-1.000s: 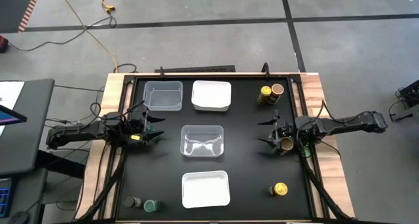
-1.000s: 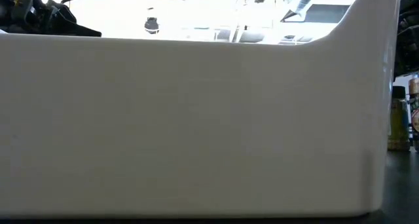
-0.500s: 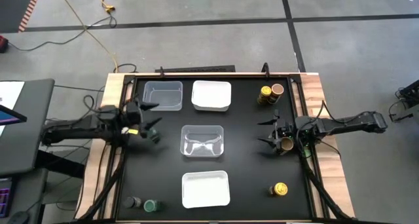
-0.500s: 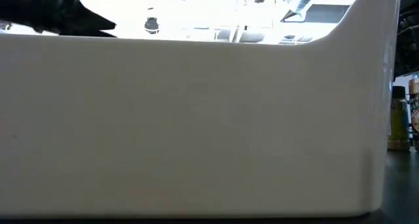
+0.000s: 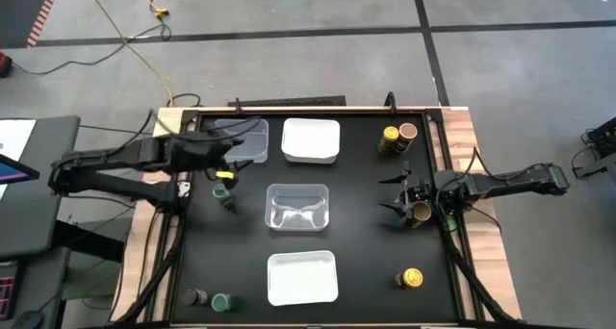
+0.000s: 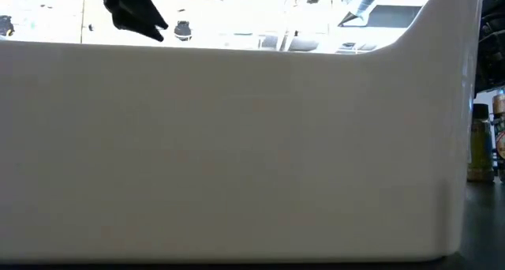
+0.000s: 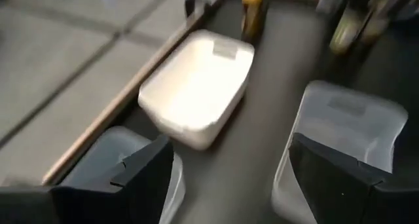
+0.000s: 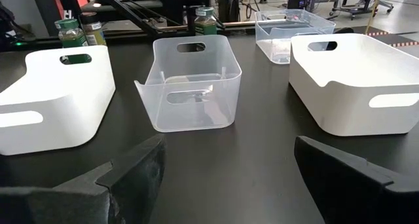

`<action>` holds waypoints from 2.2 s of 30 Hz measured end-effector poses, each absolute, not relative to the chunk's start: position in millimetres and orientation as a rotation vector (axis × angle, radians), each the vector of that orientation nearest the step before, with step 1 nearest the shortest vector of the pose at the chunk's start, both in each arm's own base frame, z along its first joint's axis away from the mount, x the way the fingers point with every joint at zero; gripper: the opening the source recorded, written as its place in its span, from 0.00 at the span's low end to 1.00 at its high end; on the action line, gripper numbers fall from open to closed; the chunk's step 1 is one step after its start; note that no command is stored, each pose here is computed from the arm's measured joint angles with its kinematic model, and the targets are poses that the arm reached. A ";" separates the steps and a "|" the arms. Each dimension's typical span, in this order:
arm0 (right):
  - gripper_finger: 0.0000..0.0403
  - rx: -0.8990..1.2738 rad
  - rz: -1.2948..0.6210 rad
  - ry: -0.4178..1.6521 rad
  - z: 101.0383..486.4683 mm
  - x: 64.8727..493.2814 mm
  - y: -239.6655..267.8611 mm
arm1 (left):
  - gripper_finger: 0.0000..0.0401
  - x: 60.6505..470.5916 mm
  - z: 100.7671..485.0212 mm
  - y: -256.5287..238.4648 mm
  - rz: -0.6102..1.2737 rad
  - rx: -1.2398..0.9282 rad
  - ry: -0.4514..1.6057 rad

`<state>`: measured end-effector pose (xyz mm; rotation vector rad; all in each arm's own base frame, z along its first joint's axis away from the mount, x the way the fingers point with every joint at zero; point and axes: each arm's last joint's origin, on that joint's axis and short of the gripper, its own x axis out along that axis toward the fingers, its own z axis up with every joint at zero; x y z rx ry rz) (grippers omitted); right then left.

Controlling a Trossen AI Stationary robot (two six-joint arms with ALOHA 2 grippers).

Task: Sort spices by type
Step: Put the top green seasoning bottle into the top transparent bin

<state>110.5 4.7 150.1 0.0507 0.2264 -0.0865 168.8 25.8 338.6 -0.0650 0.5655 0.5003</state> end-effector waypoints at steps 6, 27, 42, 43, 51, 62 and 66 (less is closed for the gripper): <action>0.90 0.050 -0.086 0.226 150.1 110.5 4.7 | 0.73 189.8 341.9 26.6 0.487 -0.080 0.834; 0.90 0.050 -0.087 0.226 150.1 110.5 4.6 | 0.73 152.5 252.1 15.6 0.548 -0.394 1.140; 0.90 0.050 -0.086 0.227 150.0 110.5 4.7 | 0.73 144.7 225.7 13.5 0.515 -0.402 1.251; 0.90 0.050 -0.087 0.227 150.1 110.5 4.6 | 0.73 144.3 223.9 13.4 0.504 -0.393 1.259; 0.90 0.050 -0.086 0.227 150.1 110.5 4.7 | 0.73 142.9 212.1 12.2 0.405 -0.331 1.299; 0.90 0.050 -0.086 0.227 150.0 110.5 4.6 | 0.73 149.5 209.6 12.4 0.402 -0.347 1.285; 0.90 0.050 -0.086 0.227 150.1 110.5 4.6 | 0.73 154.6 203.6 12.4 0.396 -0.347 1.330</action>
